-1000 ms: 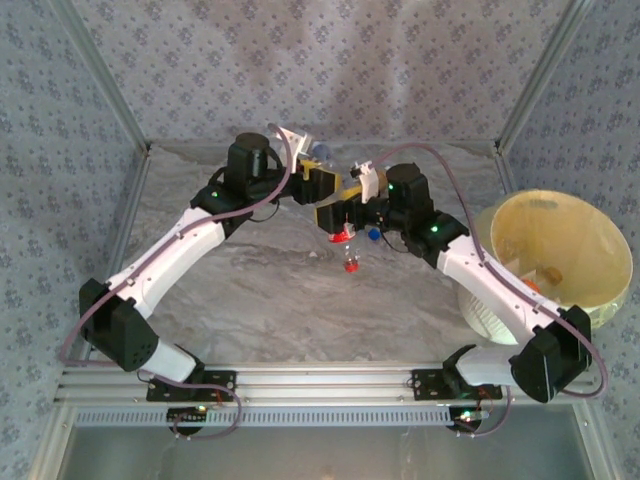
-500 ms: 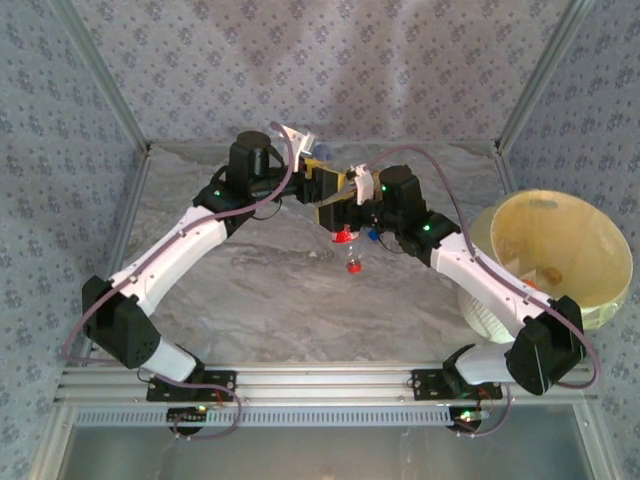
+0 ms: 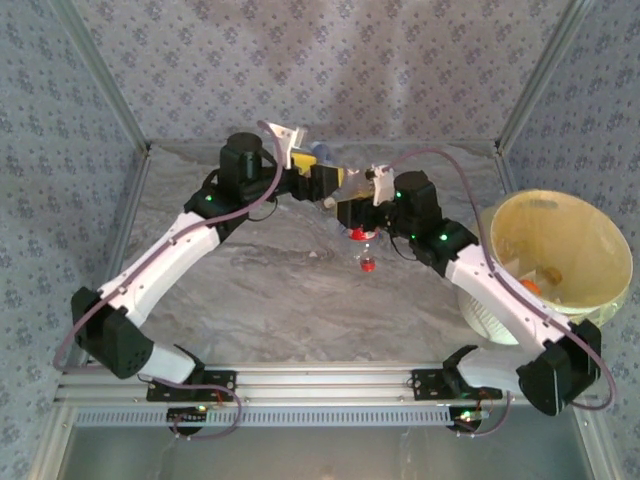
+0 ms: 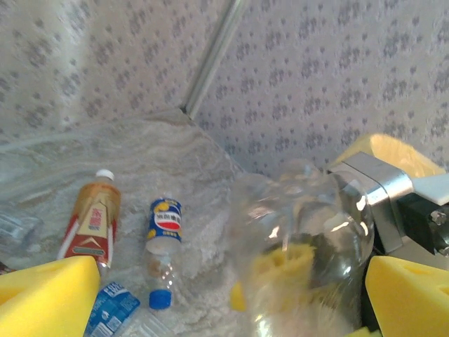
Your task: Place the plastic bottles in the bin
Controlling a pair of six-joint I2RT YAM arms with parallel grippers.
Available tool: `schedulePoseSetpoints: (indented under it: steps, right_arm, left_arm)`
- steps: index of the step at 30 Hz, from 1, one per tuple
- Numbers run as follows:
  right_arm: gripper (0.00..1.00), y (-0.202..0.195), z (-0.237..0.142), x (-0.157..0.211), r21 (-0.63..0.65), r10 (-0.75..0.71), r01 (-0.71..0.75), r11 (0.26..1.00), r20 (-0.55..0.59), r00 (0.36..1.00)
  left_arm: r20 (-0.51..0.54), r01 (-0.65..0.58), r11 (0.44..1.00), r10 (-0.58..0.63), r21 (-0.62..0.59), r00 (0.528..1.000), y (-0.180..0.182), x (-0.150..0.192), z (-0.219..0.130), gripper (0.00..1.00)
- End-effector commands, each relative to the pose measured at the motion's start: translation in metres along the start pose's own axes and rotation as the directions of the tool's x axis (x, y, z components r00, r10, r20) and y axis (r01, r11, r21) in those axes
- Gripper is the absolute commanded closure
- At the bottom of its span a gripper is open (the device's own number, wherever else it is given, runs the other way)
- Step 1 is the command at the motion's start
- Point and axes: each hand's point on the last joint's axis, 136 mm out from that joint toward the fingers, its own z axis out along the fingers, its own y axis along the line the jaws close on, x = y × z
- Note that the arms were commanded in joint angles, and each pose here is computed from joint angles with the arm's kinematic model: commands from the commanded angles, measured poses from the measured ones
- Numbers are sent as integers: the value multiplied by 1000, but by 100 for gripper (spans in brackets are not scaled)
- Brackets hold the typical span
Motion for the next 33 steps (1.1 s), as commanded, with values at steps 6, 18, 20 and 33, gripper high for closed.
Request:
schedulePoseSetpoints:
  steps: [6, 18, 20, 33]
  right_arm:
    - [52, -52, -119, -56, 404, -153, 46, 914, 236, 960]
    - [52, -92, -270, -125, 760, -359, -117, 639, 429, 829]
    - [53, -98, -292, -129, 795, -379, -155, 587, 439, 815]
    - [54, -141, -395, -102, 962, -450, -262, 79, 269, 851]
  left_arm:
    - [231, 1, 955, 71, -296, 970, 37, -22, -54, 2]
    - [347, 316, 716, -109, -623, 931, 135, 19, -112, 2]
    - [341, 331, 695, -129, -639, 931, 143, 25, -116, 2]
    - [310, 327, 716, -161, -616, 937, 152, 32, -103, 2]
